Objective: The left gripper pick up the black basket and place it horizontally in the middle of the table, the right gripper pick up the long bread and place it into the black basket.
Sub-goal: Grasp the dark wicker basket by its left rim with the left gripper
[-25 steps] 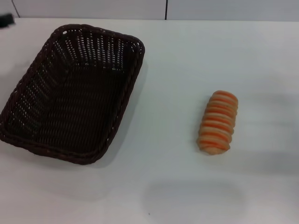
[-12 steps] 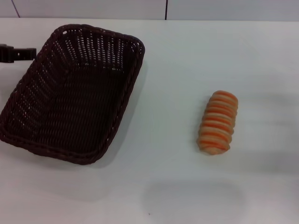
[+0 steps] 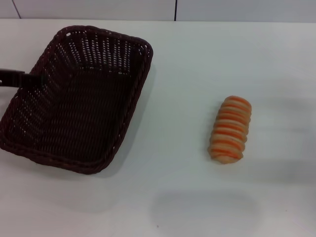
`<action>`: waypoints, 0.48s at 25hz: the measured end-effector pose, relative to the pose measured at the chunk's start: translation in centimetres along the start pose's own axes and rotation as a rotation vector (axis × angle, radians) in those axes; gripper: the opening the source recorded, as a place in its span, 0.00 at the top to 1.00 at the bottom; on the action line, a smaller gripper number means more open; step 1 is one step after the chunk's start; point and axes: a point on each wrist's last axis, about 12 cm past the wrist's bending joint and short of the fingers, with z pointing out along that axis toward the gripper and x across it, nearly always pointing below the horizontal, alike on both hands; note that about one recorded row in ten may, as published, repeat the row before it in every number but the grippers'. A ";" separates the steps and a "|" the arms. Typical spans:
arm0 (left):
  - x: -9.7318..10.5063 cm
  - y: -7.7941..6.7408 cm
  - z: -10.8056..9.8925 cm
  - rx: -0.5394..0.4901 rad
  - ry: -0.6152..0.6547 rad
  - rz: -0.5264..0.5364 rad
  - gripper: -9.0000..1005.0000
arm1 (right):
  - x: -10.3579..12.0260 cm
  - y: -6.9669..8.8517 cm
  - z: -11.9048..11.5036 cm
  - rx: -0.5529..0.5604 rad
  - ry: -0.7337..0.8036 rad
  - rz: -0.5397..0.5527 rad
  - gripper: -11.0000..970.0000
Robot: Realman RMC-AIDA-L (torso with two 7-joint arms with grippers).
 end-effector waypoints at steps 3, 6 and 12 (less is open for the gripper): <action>0.4 -0.1 0.6 0.010 0.027 0.006 0.21 | 0.0 0.0 0.0 0.000 -0.001 0.000 0.37; 0.5 -0.4 0.9 0.012 0.042 0.019 0.21 | 0.0 0.0 0.0 -0.001 -0.002 0.000 0.37; 0.4 -0.7 1.5 -0.003 0.082 0.054 0.22 | -0.1 0.0 -0.1 0.000 -0.012 -0.001 0.37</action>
